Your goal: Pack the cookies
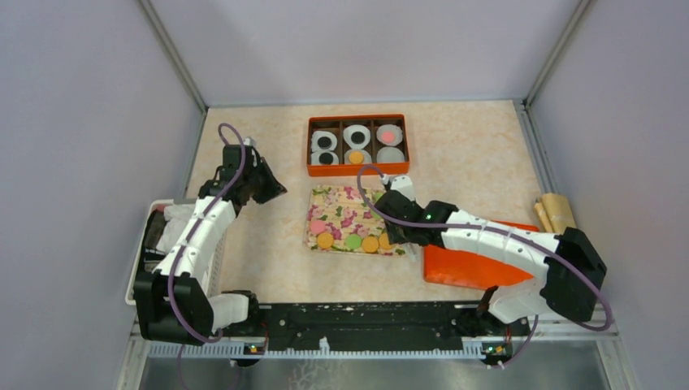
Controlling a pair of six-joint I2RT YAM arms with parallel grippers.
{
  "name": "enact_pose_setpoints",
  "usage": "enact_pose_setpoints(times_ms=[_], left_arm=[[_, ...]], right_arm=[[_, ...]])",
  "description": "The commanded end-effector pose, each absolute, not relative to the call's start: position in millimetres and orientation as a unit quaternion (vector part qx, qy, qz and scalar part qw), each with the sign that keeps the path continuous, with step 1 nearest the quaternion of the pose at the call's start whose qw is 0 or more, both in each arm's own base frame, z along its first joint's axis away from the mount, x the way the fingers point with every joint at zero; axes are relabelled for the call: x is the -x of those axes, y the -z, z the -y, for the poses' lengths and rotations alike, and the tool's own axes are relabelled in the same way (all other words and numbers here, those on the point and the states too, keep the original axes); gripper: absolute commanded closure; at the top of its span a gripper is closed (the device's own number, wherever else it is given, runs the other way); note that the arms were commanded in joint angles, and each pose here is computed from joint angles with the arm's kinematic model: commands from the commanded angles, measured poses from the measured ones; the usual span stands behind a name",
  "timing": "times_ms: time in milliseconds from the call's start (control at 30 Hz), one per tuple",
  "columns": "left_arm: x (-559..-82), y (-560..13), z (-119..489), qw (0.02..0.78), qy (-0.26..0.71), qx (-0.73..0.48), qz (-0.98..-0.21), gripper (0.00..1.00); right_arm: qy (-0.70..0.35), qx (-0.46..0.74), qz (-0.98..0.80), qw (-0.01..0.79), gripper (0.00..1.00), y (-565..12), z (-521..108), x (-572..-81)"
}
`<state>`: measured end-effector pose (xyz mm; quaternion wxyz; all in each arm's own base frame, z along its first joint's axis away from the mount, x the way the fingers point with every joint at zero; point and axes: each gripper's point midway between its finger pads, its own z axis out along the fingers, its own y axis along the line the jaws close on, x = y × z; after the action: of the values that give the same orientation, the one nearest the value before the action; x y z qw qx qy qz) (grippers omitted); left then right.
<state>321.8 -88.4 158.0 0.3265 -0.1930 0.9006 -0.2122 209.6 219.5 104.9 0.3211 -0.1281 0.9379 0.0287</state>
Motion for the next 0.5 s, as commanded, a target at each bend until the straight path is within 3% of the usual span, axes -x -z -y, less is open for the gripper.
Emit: enact_pose_setpoints(times_ms=[0, 267, 467], left_arm=[[-327, -166, 86, 0.346, 0.215, 0.19, -0.893, 1.0], [-328, -161, 86, 0.341, 0.213, 0.192, -0.895, 1.0], [-328, -161, 87, 0.341, 0.214, 0.191, -0.895, 1.0]], right_arm=[[-0.027, 0.117, -0.929, 0.351, 0.6, -123, -235, -227], [-0.04, 0.12, -0.93, 0.345, 0.62, -121, -246, -229], [-0.054, 0.115, -0.922, 0.366, 0.92, -142, -248, -233]])
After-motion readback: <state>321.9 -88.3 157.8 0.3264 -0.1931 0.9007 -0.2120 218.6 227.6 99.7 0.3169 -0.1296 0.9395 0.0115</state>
